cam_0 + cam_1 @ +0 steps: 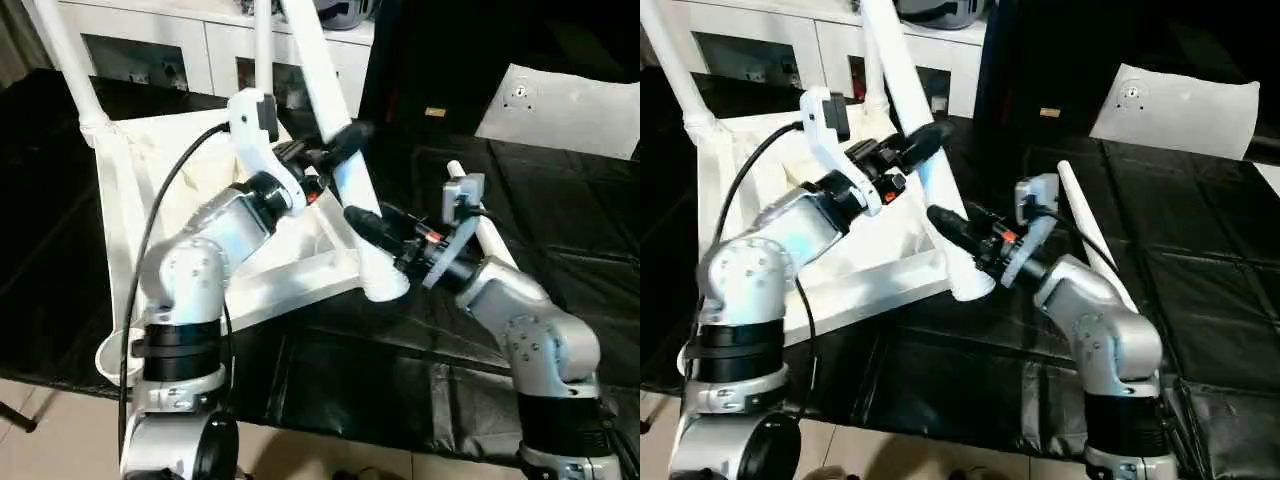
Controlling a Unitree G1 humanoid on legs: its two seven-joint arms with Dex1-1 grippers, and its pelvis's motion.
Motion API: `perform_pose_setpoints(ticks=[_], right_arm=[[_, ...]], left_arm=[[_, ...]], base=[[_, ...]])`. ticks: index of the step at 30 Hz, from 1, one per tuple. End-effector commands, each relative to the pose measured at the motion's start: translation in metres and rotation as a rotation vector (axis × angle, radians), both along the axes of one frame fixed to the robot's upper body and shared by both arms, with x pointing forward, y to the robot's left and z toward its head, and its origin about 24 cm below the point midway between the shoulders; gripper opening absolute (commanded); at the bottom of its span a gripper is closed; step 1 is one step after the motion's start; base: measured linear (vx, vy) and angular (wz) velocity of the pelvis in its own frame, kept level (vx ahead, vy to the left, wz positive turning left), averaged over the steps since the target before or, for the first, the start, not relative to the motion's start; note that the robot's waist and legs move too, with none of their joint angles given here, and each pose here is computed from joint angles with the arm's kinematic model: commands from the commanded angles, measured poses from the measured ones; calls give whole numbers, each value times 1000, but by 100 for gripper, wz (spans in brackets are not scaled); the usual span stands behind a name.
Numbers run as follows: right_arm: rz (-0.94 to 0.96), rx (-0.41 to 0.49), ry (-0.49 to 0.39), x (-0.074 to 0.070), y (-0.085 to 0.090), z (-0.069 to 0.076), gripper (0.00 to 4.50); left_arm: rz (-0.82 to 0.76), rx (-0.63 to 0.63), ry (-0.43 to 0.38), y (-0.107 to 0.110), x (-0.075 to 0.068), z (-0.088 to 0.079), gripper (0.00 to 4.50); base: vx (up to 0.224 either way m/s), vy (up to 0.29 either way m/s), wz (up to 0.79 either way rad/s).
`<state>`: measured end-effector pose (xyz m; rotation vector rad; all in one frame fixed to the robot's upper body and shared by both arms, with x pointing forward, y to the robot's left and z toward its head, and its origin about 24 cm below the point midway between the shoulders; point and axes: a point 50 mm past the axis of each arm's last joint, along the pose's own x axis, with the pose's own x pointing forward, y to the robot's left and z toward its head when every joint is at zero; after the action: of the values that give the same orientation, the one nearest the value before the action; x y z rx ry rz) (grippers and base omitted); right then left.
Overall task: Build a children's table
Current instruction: Pick table leg
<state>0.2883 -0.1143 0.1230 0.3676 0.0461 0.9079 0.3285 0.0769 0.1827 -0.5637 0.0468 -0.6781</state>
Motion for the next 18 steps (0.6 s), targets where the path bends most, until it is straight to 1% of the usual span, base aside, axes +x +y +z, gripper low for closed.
perform_pose_setpoints(ticks=[1,3,4,5,8,10,11,12,15,16,18], right_arm=[[-7,4,-52,-1,-1,7,184],[-2,9,-55,-1,0,8,184],[-1,11,-57,-1,0,8,184],[3,13,-61,-2,1,8,184],[14,14,-64,-2,2,9,184],[14,14,-65,-2,2,9,184],[14,15,-65,-2,1,8,184],[14,15,-65,-2,1,8,184],[16,17,-63,-2,1,8,184],[17,18,-62,-2,1,8,184],[18,19,-62,-2,2,8,184]], left_arm=[[-20,-23,12,-4,-2,-2,294],[-14,-25,16,-3,-2,-3,291],[-8,-25,20,-3,-1,-4,283],[0,-24,25,-2,-1,-5,256],[8,-32,31,0,0,-7,251],[11,-39,34,1,0,-7,223],[6,-45,32,1,-1,-7,223],[5,-45,32,1,-1,-7,210],[-8,-57,26,1,-1,-5,206],[-9,-58,26,1,-1,-5,195],[-16,-62,24,0,-2,-5,192]], base=[[0,0,0],[0,0,0],[0,0,0],[0,0,0],[0,0,0],[0,0,0],[0,0,0],[0,0,0],[0,0,0],[0,0,0],[0,0,0]])
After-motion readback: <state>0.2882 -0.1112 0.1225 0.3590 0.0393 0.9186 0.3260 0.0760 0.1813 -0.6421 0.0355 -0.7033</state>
